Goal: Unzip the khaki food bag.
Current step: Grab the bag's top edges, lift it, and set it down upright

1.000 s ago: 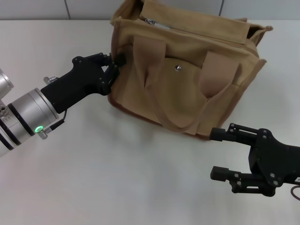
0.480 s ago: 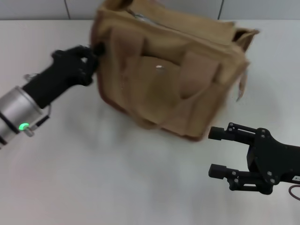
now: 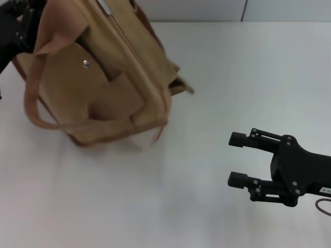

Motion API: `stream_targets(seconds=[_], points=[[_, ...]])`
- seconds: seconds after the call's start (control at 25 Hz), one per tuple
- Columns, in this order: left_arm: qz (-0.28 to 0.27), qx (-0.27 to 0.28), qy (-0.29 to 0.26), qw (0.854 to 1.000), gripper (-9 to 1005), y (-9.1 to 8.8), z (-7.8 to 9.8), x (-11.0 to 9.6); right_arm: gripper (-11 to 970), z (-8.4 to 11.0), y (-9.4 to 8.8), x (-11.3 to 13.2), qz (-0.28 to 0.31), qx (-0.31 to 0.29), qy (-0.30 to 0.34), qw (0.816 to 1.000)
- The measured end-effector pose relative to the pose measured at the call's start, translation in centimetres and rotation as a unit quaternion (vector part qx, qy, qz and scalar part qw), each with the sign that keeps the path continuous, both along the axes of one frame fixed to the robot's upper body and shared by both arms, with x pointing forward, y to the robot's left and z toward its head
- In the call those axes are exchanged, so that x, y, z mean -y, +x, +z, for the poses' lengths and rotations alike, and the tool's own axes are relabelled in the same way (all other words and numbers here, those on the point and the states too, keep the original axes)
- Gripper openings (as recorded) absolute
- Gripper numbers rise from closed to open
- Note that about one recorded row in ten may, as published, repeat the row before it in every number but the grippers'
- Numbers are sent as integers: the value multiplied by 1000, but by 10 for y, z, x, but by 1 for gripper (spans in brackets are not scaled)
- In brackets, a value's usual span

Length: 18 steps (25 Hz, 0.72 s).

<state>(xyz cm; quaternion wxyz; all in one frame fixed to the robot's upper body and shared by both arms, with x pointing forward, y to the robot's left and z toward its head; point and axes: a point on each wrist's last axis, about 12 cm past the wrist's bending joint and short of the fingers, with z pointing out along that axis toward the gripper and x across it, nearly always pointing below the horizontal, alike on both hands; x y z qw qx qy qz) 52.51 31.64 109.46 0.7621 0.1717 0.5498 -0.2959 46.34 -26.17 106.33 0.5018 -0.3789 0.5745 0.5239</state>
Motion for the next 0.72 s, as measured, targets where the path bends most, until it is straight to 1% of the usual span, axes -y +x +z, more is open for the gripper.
stream_targets(seconds=[0.12,0.16,0.2,0.28,0.32,0.36,0.4,0.56,0.72], points=[[-65,20,3,998,64,-6,4,16,783,0,1,0,-6,0,0,1000],[-101,24,15,994,64,-11,-1,30,783,-1,1,1,-17,-1,3,1000],[-101,24,15,994,64,-11,-1,30,780,-1,1,1,-17,-1,3,1000],[-134,28,34,990,65,-20,-13,50,774,-2,1,3,-38,-3,13,999],[-142,33,46,988,65,-25,-19,58,771,-3,1,5,-52,-4,19,998],[-149,37,60,986,66,-34,-29,71,768,-4,2,9,-83,-6,27,996],[-149,37,60,986,66,-34,-29,71,765,-4,2,9,-83,-6,27,996],[-153,44,77,984,67,-50,-42,88,753,-9,5,11,-132,-10,36,991],[-160,37,83,983,69,-51,-45,91,740,-13,6,6,-144,7,32,989]])
